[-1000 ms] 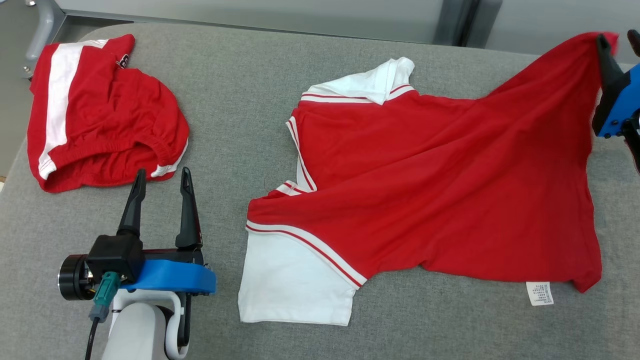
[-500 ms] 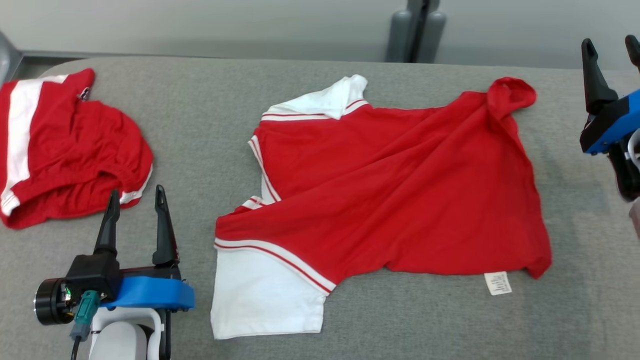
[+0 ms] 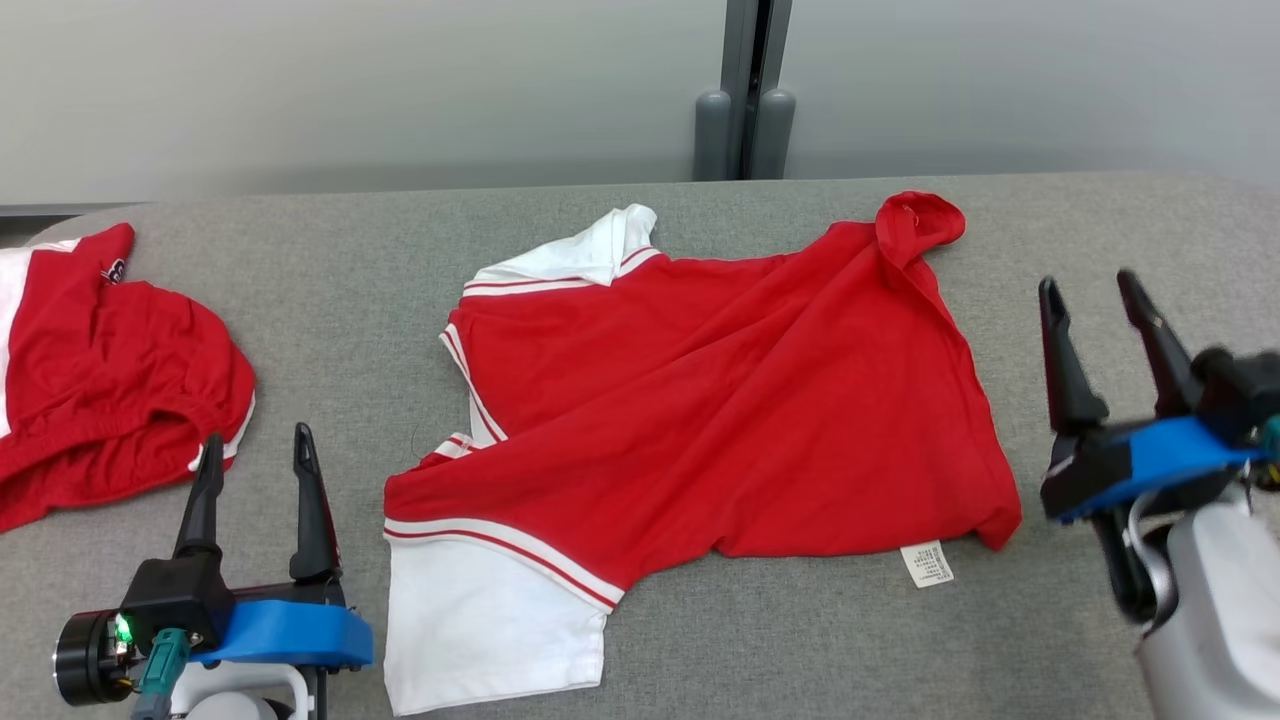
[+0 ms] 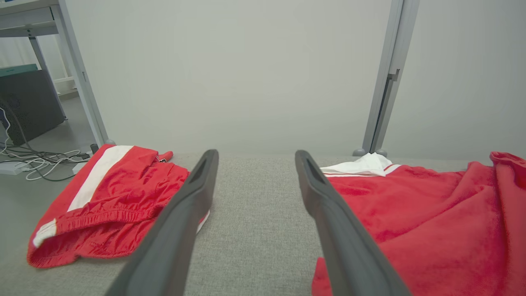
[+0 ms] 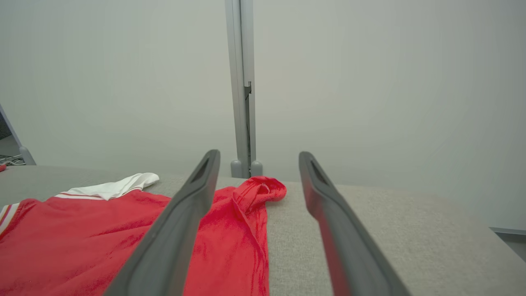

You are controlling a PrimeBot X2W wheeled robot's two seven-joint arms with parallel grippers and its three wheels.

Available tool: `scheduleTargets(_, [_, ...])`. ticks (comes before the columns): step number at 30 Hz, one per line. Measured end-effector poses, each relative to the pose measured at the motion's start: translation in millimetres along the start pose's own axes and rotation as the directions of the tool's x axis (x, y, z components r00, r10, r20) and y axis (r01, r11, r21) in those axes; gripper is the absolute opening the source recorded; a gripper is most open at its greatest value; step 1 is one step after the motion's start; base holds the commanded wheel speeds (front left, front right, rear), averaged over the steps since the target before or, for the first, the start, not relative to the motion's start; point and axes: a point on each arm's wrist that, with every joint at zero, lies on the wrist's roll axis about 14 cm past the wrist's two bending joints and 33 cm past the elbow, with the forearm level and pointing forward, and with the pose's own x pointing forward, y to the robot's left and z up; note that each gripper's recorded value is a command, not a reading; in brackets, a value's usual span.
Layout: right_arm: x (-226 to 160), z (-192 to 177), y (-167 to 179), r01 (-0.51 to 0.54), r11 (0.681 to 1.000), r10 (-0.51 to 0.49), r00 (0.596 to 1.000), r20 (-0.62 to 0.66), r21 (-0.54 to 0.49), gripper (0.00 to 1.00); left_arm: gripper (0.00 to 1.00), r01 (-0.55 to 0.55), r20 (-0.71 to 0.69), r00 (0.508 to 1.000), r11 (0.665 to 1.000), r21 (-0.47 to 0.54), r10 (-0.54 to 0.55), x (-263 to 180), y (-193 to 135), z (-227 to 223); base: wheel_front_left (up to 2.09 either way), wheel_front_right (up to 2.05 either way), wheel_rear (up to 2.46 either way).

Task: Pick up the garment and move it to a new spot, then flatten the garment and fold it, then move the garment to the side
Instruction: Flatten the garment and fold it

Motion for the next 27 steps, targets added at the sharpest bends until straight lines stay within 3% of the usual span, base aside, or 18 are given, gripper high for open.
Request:
scheduleTargets(12, [-66, -31, 21, 0.033, 0.999, -0.031, 0.998, -0.054, 0.039, 1.00, 1.00, 0.007, 0.002, 1.000, 1.000, 0.006, -0.007, -11, 1, 2, 0.00, 0.00, 0.00])
scheduleTargets(27, [-79, -31, 40, 0.009, 0.999, -0.006, 0.997, -0.072, 0.037, 1.00, 1.00, 0.000, -0.004, 1.000, 1.000, 0.010, 0.000, -18, 3, 1, 0.00, 0.00, 0.00])
